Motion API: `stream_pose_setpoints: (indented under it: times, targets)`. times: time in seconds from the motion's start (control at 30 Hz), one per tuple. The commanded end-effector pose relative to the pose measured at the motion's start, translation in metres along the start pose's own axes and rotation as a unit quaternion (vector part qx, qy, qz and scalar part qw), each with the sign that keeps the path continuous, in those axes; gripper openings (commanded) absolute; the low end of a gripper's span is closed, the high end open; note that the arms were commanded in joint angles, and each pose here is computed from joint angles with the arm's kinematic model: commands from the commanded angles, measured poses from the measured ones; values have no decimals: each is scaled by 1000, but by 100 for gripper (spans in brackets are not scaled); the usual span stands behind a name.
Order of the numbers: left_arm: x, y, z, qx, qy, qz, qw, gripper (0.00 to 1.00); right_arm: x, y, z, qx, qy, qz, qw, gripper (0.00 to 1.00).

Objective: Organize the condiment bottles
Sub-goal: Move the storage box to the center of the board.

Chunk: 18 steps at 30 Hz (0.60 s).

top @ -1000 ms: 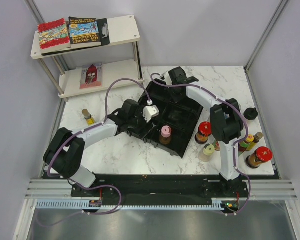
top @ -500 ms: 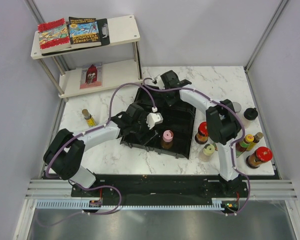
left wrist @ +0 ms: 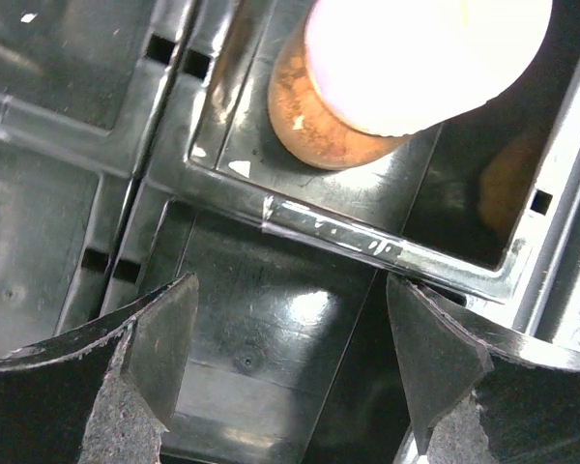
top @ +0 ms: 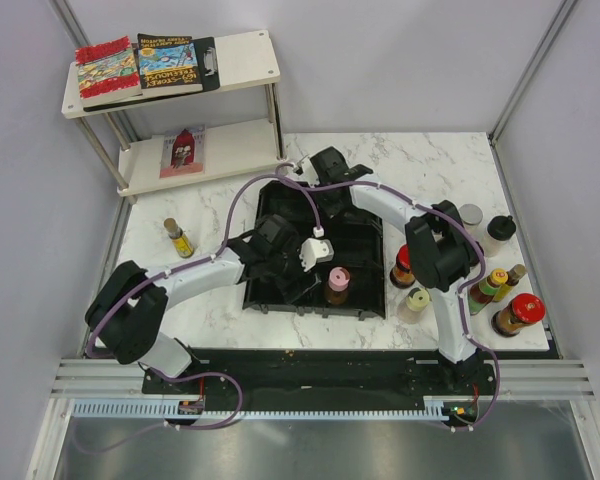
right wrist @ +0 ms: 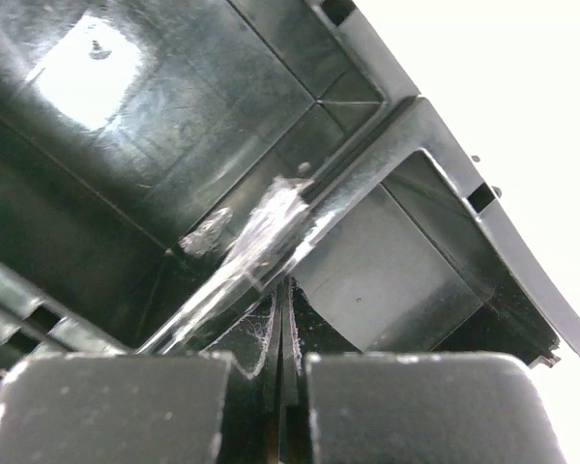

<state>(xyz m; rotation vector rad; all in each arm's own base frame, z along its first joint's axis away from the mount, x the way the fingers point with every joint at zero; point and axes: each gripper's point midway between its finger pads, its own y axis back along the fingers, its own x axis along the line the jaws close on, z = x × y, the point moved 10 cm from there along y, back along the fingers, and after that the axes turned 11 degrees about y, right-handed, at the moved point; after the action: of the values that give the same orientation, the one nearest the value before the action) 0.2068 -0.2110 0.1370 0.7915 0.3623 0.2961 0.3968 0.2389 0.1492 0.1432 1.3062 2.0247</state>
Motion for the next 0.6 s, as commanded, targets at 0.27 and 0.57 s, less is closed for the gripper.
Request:
stream_pose_setpoints:
  times: [0.27, 0.57]
  targets:
    - [-22, -8, 7, 9, -35, -41, 998, 85, 7, 17, -8, -10, 8, 7, 1000, 0]
    - [-28, -11, 8, 10, -39, -53, 998, 85, 9, 22, -9, -16, 11, 8, 1000, 0]
